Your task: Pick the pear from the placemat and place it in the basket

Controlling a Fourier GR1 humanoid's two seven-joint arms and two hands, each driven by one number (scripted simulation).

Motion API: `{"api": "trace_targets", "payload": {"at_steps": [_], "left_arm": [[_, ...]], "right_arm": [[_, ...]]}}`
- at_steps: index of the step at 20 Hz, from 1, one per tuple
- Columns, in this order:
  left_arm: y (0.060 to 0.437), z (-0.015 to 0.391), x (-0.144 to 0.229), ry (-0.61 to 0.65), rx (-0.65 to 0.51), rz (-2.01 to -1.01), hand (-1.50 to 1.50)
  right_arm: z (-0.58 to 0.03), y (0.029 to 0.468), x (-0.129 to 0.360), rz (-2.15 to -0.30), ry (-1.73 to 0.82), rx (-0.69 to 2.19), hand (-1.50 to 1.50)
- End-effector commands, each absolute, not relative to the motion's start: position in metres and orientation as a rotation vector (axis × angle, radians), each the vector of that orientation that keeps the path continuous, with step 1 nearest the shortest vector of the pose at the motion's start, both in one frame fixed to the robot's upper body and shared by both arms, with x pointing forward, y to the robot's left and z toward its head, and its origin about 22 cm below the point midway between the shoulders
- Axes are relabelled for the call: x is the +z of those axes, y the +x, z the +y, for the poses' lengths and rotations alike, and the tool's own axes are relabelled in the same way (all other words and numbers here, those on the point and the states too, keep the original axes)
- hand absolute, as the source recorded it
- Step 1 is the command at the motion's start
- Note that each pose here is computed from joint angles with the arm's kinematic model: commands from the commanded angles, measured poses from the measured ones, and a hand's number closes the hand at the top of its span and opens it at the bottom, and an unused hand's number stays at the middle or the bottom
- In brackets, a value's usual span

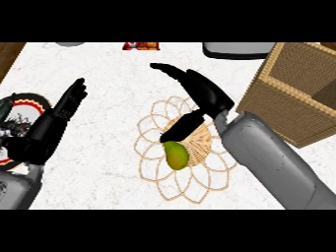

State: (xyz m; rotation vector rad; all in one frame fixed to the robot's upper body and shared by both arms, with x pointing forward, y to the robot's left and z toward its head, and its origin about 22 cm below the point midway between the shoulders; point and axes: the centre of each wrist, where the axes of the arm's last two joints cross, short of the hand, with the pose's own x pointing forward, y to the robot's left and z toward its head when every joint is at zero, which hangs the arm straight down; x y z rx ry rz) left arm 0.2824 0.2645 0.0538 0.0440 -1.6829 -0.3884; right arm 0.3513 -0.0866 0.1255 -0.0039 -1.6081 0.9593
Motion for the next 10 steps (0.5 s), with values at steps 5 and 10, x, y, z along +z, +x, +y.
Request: {"api": "trace_targets", "payload": {"at_steps": [5,10], "left_arm": [[0.286,0.266,0.056,0.034,-0.382,-1.686,0.00],[0.285,0.258,0.056,0.044,-0.391,-1.692,0.00]], "right_arm": [[-0.107,0.384,0.199,-1.255,-0.081,1.427,-1.50],[-0.134,0.403,0.219,-1.130,0.051,1.503,-1.50]]}}
